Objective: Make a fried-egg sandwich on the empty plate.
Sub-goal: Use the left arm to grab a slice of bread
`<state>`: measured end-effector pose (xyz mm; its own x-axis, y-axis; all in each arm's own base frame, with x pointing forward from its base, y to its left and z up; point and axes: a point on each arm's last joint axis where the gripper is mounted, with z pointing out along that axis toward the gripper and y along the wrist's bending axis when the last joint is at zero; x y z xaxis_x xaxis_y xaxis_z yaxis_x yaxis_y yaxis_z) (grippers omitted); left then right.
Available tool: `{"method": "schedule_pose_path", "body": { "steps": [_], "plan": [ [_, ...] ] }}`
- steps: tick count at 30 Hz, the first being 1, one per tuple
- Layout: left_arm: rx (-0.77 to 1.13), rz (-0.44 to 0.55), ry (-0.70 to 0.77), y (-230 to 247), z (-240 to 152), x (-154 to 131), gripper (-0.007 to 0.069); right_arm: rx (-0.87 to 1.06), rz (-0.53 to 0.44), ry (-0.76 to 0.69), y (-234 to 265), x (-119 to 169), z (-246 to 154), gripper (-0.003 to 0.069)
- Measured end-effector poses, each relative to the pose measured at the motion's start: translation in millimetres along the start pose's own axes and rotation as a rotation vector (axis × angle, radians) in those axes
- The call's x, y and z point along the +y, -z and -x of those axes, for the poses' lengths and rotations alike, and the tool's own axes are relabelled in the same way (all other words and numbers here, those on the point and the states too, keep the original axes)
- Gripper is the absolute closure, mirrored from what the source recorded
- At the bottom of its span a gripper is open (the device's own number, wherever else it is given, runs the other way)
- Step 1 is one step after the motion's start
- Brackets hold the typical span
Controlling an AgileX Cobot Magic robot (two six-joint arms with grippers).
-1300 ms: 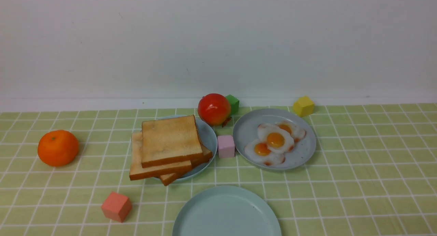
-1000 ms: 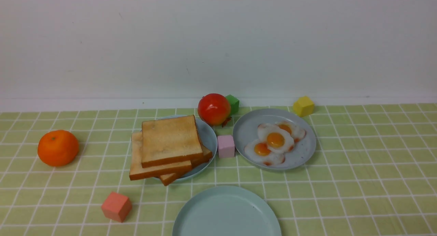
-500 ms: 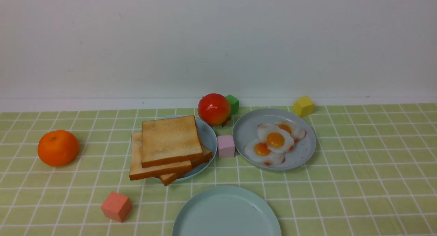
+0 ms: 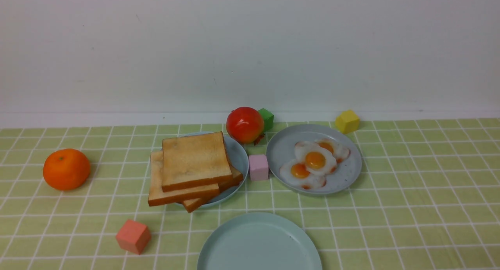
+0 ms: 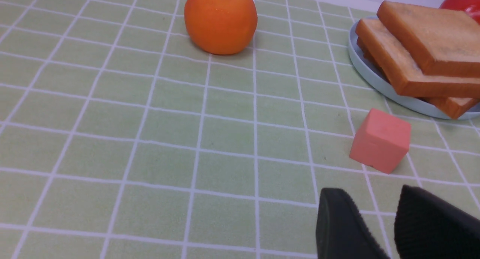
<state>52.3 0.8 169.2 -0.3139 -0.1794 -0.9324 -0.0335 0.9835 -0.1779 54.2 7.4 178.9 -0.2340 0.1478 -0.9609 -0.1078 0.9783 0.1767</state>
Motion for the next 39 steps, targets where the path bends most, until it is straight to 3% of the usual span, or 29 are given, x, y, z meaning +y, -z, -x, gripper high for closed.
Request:
{"method": "schedule_pose_path", "body": {
  "steps": [7, 16, 19, 24, 28, 29, 30, 35, 39],
  "plan": [
    [-0.01, 0.005, -0.019, 0.0, 0.9, 0.4, 0.0386, -0.17, 0.048, -0.033, 1.4, 4.1, 15.4, 0.0421],
    [-0.279, -0.097, -0.02, 3.9, 24.9, -8.9, 0.0386, -0.453, 0.175, -0.222, 10.5, 10.7, 41.1, 0.0421],
    [-0.337, -0.119, -0.02, 5.7, 29.9, -10.9, 0.0386, -0.593, 0.245, -0.213, 18.2, 14.2, 52.9, 0.0421],
    [-0.393, -0.14, -0.022, 7.5, 34.0, -12.7, 0.0386, -0.727, 0.281, -0.205, 33.9, 19.5, 79.1, 0.0421],
    [-0.587, -0.245, 0.088, 17.4, 50.1, -18.4, 0.0386, -0.795, 0.297, -0.202, 51.4, 24.6, 109.4, 0.0421],
    [-0.747, -0.338, 0.184, 28.8, 62.9, -21.3, 0.0386, -0.797, 0.292, -0.203, 60.6, 28.2, 131.8, 0.0421],
    [-0.762, -0.346, 0.189, 29.9, 63.9, -21.6, 0.0386, -0.8, 0.292, -0.203, 62.5, 28.5, 134.4, 0.0421],
    [-1.061, -0.473, 0.446, 79.3, 124.6, -21.4, 0.0386, -0.651, 0.218, -0.21, 69.4, 38.9, 202.8, 0.0421],
    [-0.991, -0.471, 0.574, 99.9, 178.9, -27.8, 0.0386, -0.465, 0.128, -0.196, 53.8, 43.9, 241.8, 0.0421]
  ]
}}
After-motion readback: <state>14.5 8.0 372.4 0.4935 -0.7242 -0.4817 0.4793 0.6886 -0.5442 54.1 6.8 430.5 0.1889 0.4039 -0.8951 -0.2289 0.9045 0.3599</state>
